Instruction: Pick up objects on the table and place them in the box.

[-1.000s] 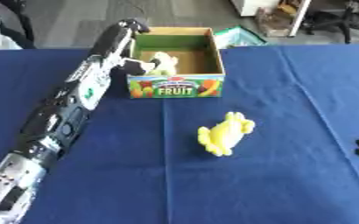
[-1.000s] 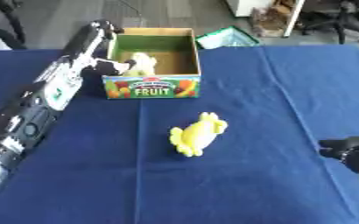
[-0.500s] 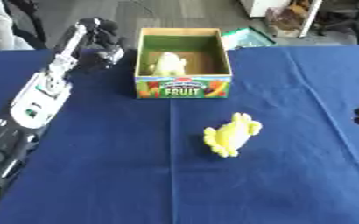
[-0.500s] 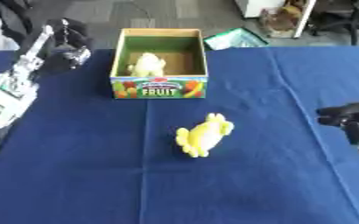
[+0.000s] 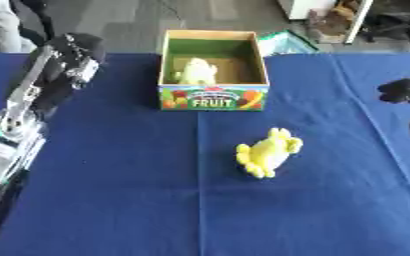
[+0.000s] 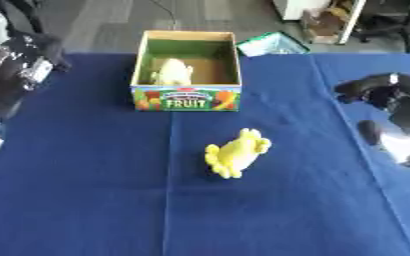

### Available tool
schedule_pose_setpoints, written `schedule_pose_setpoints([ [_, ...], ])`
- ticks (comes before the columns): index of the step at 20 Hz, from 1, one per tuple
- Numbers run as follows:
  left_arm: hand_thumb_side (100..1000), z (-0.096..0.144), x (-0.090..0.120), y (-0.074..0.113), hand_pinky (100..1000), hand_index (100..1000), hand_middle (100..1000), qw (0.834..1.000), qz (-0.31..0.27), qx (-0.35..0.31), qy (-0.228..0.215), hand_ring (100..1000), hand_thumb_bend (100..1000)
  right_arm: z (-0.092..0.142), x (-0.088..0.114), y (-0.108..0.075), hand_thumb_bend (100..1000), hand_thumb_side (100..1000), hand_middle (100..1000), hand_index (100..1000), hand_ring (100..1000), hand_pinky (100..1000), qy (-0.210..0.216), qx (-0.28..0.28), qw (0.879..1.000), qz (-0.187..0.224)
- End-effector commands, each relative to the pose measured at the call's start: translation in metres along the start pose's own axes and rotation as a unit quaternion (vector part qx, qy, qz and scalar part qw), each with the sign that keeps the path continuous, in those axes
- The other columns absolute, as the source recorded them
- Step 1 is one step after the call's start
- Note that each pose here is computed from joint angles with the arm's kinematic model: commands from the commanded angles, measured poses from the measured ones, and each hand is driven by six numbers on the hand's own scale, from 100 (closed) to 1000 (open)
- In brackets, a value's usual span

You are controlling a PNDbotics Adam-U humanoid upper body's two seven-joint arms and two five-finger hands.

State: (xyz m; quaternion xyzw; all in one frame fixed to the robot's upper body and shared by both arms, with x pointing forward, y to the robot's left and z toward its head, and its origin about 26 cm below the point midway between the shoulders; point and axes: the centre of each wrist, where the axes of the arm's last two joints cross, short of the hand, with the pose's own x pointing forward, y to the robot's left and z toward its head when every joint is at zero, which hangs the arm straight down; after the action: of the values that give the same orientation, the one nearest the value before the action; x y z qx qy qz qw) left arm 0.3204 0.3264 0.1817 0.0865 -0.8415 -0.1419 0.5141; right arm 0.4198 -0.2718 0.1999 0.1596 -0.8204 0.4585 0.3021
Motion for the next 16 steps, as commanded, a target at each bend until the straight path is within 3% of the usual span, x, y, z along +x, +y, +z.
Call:
schedule_pose_setpoints([
  [1,485,0.0,0.011,-0.001,632,713,590,1.0,0.009,0.007,-0.016,595,266,-0.013,-0.007,-0.011,448,210,745,860,883,839,-0.05,0.13,0.984,0.112],
  [7,477,0.001,0.018,-0.01,632,714,590,0.999,0.022,0.004,-0.028,596,253,-0.05,-0.03,0.001,456,208,794,888,892,838,-0.072,0.214,0.954,0.196],
  [12,482,0.003,0.017,-0.013,631,714,591,0.999,0.026,0.002,-0.025,596,251,-0.083,-0.032,0.025,458,217,823,911,896,835,-0.067,0.291,0.927,0.229],
  [16,485,0.003,0.018,-0.014,631,715,590,0.999,0.03,0.004,-0.025,595,249,-0.095,-0.035,0.044,472,239,833,920,900,837,-0.056,0.338,0.907,0.247],
])
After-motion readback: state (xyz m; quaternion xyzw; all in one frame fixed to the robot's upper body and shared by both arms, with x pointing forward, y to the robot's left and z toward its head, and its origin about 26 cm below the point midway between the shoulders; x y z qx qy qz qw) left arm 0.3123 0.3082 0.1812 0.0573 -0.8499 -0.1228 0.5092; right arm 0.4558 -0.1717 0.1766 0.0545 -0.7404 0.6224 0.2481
